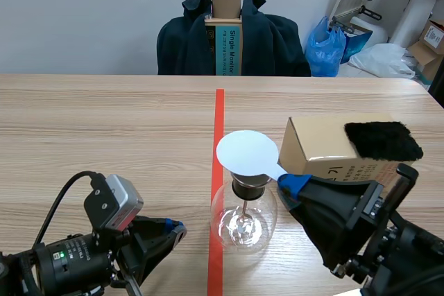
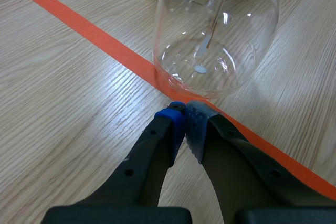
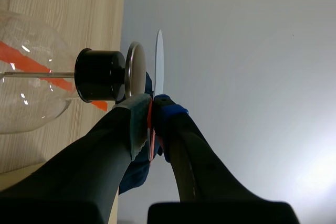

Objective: Do the electroscope experiment.
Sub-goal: 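Move the plate toward and away from the electroscope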

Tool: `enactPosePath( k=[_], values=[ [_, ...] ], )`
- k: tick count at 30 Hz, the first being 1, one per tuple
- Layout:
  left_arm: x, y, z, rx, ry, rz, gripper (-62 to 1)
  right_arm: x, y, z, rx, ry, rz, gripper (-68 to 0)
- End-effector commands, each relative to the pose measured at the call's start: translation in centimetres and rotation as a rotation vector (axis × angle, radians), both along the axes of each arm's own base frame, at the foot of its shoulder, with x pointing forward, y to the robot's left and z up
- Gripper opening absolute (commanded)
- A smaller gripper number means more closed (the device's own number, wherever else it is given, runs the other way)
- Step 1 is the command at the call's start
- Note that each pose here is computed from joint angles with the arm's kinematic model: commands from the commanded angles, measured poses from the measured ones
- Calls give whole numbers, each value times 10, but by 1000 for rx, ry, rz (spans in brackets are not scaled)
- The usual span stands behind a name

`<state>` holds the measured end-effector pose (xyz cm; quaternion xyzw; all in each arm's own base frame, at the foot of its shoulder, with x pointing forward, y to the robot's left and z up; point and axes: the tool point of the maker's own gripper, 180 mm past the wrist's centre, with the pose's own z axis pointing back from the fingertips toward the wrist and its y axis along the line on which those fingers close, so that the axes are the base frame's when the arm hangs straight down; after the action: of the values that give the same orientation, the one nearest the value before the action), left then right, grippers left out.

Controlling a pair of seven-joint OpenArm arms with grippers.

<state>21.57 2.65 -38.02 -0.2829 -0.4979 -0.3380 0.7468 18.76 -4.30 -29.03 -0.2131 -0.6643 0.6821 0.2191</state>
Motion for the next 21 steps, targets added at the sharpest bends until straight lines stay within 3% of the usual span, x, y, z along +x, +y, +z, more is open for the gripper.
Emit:
enactPosePath(
  k=[1, 15, 21],
  values=[
    [2, -5, 11, -36, -23, 1, -592, 9, -6, 10, -5, -43, -28, -667],
    [2, -5, 11, -36, -23, 1, -592, 50, -50, 12, -3, -50, -362, -667],
    [2, -5, 11, -36, -23, 1, -592, 59, -64, 13, -3, -52, -455, -667]
  ],
)
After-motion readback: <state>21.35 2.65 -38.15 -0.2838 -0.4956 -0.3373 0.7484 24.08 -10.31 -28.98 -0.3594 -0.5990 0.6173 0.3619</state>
